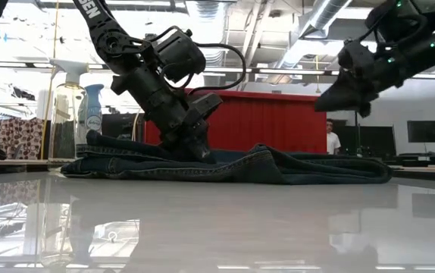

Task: Fold Laundry from Bin
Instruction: Fold the blue jeans

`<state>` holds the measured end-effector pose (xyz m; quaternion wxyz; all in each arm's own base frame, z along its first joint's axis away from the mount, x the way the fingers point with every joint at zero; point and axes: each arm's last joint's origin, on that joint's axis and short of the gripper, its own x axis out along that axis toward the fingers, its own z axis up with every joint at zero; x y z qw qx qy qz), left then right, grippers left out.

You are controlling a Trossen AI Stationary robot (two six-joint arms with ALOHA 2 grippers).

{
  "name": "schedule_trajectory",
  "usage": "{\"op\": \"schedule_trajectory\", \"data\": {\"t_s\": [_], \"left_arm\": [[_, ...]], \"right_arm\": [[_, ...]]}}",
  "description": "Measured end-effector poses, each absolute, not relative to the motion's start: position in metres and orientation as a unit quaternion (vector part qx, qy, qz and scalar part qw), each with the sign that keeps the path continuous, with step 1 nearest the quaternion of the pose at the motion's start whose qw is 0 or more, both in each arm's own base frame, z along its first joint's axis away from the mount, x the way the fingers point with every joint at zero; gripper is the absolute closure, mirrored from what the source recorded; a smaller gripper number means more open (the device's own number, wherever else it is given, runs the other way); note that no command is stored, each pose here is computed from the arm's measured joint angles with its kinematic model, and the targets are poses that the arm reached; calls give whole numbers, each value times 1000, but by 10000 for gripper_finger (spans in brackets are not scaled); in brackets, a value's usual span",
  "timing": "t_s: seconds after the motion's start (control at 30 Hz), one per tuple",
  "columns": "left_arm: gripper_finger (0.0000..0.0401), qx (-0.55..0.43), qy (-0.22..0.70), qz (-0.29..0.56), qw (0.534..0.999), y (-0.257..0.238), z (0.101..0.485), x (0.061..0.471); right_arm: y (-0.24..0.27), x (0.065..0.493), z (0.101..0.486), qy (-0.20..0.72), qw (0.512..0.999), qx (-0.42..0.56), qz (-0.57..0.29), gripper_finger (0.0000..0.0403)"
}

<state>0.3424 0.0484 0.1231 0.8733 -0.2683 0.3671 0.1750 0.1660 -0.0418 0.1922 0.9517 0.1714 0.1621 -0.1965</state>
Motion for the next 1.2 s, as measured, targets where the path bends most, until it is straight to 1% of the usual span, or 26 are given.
{"op": "schedule_trajectory", "data": {"t_s": [0.1, 0.33, 0.53, 0.63, 0.8, 0.93, 1.07, 1.13, 1.2], "left_arm": [[401, -266, 368, 174, 874, 48, 123, 342], [401, -265, 370, 175, 873, 48, 123, 342], [401, -265, 371, 175, 873, 48, 123, 342], [401, -263, 375, 180, 871, 49, 122, 341], [401, -281, 368, 186, 867, 51, 128, 340], [401, -300, 345, 176, 872, 55, 149, 335], [401, -327, 299, 186, 877, 62, 186, 323], [401, -333, 249, 208, 885, 65, 206, 318], [401, -300, 164, 260, 903, 66, 225, 319]], "right_arm": [[-39, 178, 183, 183, 955, 163, -170, 316], [-34, 206, 151, 223, 953, 148, -145, 338], [-23, 217, 108, 316, 927, 152, -132, 349], [-21, 220, 92, 346, 912, 170, -142, 355], [-21, 222, 82, 351, 904, 195, -146, 366], [-21, 223, 85, 340, 909, 196, -142, 373], [-21, 222, 86, 340, 909, 196, -143, 374], [-20, 222, 85, 341, 909, 196, -141, 373], [-19, 222, 86, 339, 910, 196, -139, 373]]}}
